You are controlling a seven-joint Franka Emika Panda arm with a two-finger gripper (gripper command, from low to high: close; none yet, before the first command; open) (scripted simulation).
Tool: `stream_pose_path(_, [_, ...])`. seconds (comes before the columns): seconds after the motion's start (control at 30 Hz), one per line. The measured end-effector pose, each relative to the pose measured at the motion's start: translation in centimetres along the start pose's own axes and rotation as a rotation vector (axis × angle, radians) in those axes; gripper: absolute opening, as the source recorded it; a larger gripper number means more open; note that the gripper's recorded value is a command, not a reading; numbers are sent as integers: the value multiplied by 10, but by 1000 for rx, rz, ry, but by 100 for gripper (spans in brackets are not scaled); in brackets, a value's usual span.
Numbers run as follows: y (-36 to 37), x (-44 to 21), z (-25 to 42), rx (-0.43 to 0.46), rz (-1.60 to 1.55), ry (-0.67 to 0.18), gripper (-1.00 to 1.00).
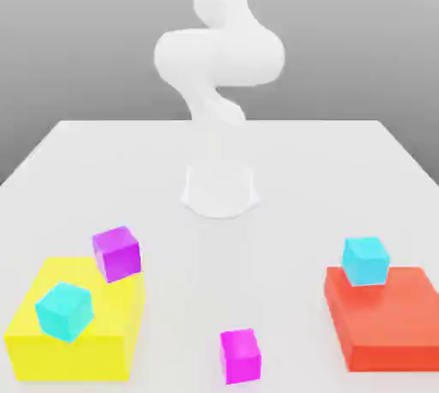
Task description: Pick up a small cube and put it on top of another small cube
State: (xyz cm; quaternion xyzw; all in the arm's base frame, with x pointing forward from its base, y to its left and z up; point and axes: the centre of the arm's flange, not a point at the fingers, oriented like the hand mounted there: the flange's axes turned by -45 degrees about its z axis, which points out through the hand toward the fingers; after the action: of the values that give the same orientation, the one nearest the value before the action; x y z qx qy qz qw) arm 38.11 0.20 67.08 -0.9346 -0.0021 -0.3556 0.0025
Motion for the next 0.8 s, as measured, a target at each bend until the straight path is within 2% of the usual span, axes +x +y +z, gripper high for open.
stream_pose_path(0.37, [-12, -65, 218, 27, -77, -322, 0])
stream_pose_path(0.8, [-24, -247, 395, 61, -171, -697, 0])
